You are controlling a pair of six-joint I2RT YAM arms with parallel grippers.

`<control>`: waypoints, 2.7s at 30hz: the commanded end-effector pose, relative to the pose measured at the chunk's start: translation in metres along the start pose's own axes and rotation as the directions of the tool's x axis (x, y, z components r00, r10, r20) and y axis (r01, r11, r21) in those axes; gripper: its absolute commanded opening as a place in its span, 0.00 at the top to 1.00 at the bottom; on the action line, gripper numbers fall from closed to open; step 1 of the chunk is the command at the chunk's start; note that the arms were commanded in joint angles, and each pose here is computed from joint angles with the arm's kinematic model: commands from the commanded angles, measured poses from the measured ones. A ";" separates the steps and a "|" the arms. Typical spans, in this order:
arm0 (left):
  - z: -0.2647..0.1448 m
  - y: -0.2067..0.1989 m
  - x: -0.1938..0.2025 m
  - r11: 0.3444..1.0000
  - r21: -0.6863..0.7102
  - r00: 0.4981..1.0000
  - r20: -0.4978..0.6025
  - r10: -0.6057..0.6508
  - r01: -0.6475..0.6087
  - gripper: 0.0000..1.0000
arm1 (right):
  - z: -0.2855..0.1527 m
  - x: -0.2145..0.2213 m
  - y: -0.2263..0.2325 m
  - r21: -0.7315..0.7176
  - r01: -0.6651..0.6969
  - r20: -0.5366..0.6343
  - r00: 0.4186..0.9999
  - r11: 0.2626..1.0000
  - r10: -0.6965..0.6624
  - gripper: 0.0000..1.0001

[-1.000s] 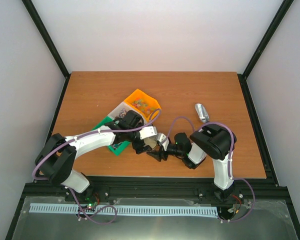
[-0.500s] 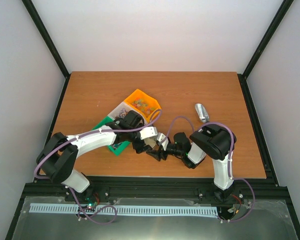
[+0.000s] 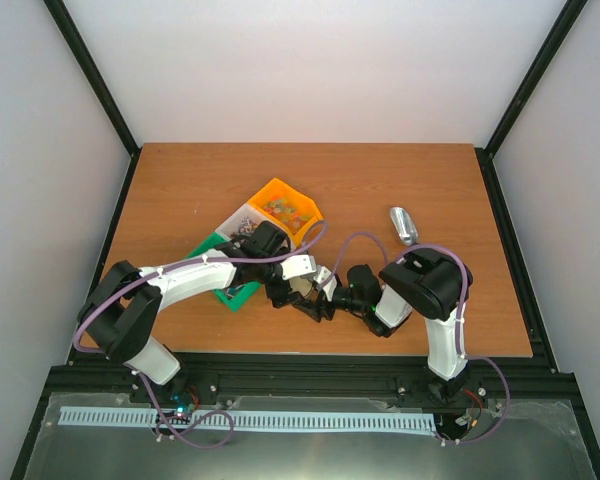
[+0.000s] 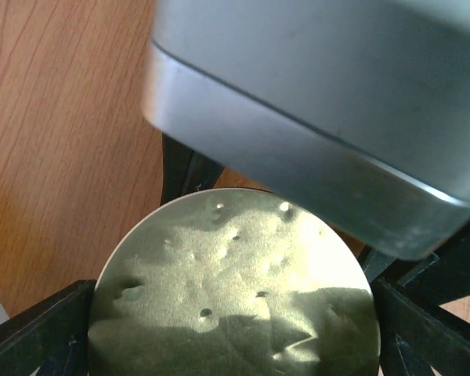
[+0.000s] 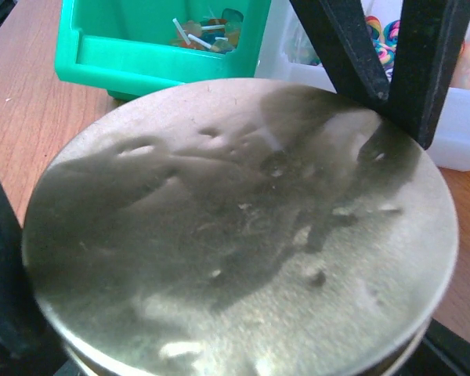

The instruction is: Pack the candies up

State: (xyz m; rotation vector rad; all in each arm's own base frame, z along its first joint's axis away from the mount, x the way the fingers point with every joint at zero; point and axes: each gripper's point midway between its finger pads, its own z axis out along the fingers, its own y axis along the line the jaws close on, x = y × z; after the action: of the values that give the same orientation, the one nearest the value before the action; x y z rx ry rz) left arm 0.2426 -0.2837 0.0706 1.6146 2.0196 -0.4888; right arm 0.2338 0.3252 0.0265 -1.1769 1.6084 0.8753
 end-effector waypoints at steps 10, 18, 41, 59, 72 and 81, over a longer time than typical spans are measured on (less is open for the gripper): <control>0.001 -0.010 -0.009 0.998 0.063 0.999 0.028 -0.024 0.023 0.26 | 0.002 -0.002 0.002 0.008 -0.024 0.017 1.000 1.000 0.023 0.13; 0.005 -0.006 -0.012 0.994 0.053 0.994 0.043 -0.099 0.096 0.26 | 0.009 0.000 0.007 0.013 0.027 0.030 0.999 1.000 -0.027 0.18; -0.006 -0.058 0.031 0.832 0.385 0.899 -0.015 0.438 -0.399 0.42 | -0.010 -0.007 0.027 -0.160 0.076 0.055 0.996 0.984 -0.068 0.53; 0.007 -0.014 0.010 0.988 0.148 0.994 -0.094 0.056 -0.042 0.30 | -0.021 -0.018 0.004 0.012 0.050 0.041 0.998 0.999 -0.050 0.00; 0.010 0.011 0.010 0.992 -0.020 0.989 -0.071 -0.129 0.128 0.38 | -0.011 -0.005 -0.008 0.122 0.011 0.037 0.999 0.992 -0.015 0.01; 0.009 -0.019 0.011 0.990 0.131 0.996 -0.083 -0.034 0.045 0.43 | -0.004 -0.013 0.003 0.038 0.040 0.077 0.996 0.999 -0.042 0.27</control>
State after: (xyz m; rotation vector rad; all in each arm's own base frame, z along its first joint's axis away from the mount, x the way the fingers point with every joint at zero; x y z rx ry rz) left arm 0.2474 -0.2943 0.0719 1.5906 2.0728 -0.5504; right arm 0.2406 0.3143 0.0264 -1.0836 1.6389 0.7990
